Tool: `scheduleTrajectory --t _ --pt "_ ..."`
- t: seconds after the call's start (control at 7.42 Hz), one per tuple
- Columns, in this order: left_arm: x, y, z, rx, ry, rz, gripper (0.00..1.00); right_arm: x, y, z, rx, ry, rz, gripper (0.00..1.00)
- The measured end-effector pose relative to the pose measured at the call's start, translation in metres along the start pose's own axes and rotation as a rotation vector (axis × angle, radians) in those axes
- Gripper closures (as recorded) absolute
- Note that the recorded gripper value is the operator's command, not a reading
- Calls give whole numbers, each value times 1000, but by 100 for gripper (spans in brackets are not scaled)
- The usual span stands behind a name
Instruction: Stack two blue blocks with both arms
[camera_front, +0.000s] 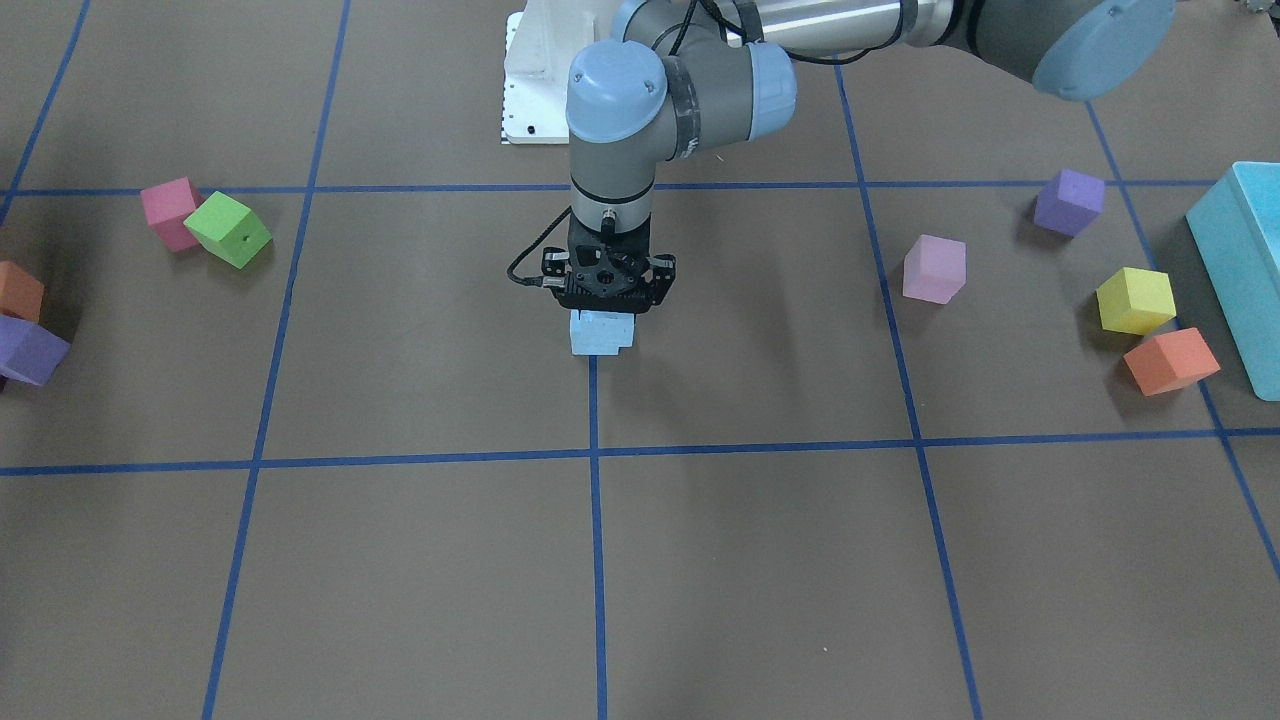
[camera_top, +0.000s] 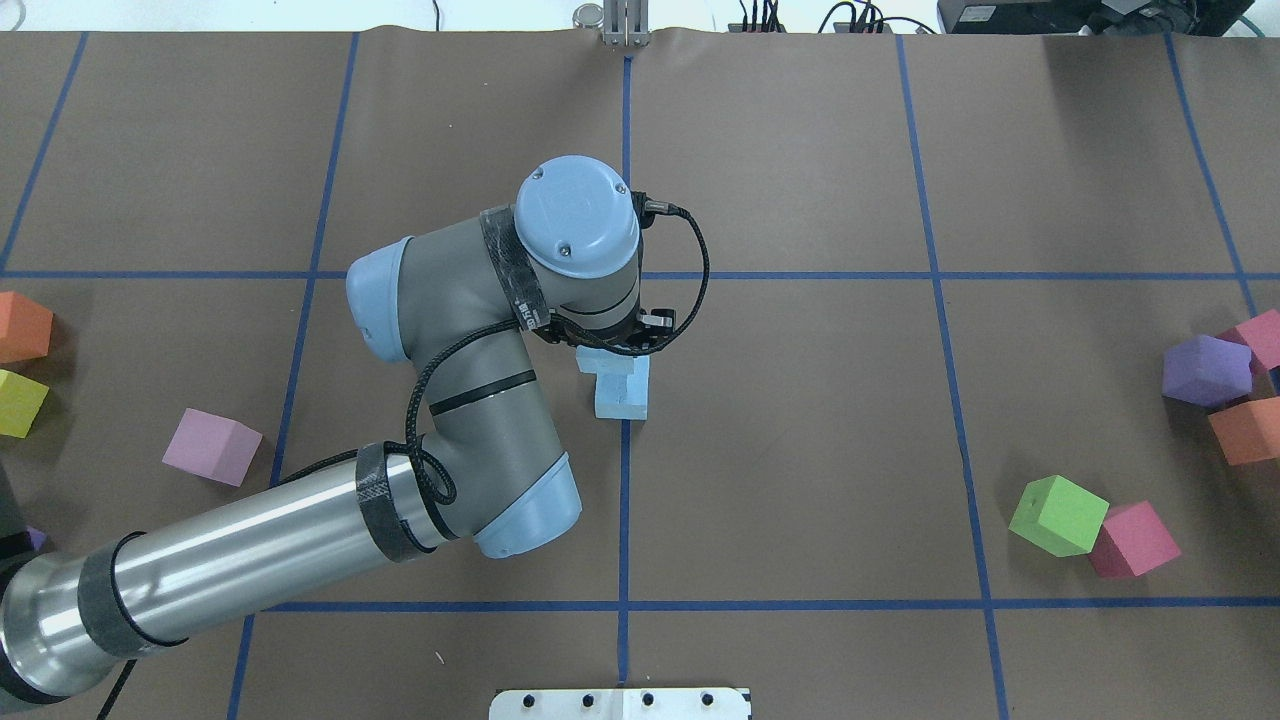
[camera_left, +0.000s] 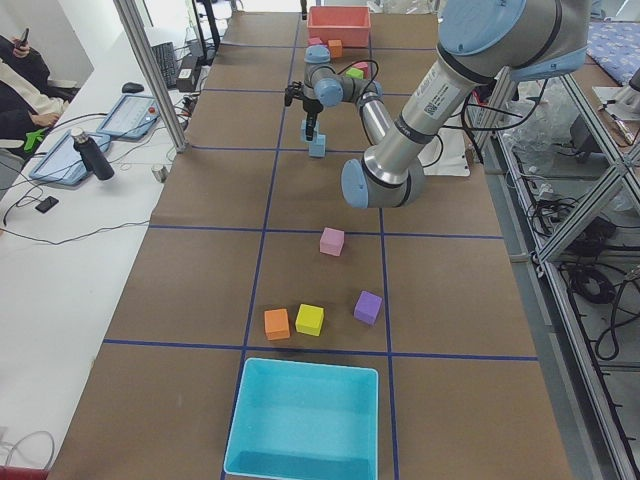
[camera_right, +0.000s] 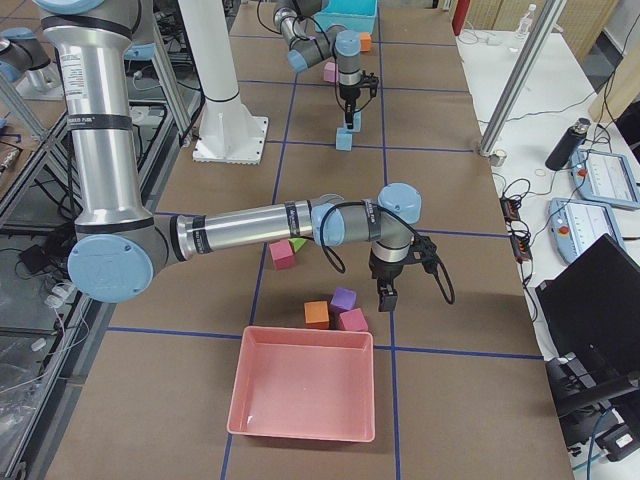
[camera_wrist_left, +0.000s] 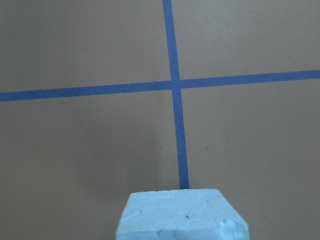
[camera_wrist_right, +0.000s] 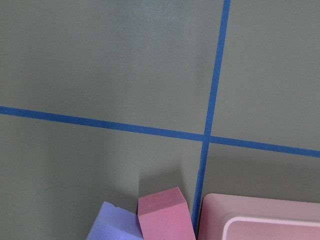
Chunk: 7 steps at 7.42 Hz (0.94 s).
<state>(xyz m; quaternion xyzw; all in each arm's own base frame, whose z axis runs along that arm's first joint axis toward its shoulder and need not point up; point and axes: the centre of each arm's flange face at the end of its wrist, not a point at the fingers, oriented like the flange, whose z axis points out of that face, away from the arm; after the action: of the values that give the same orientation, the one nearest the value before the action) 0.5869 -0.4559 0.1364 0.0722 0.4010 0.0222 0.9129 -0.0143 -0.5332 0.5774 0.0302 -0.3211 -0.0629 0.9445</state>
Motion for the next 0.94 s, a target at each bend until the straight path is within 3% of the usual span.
scheduleTrajectory --t 0.54,0.94 --pt "10 18 6 -31 2 7 96 1 1 2 -4 -1 2 0" --pt "13 20 5 -37 3 3 82 2 2 3 -6 -1 3 0"
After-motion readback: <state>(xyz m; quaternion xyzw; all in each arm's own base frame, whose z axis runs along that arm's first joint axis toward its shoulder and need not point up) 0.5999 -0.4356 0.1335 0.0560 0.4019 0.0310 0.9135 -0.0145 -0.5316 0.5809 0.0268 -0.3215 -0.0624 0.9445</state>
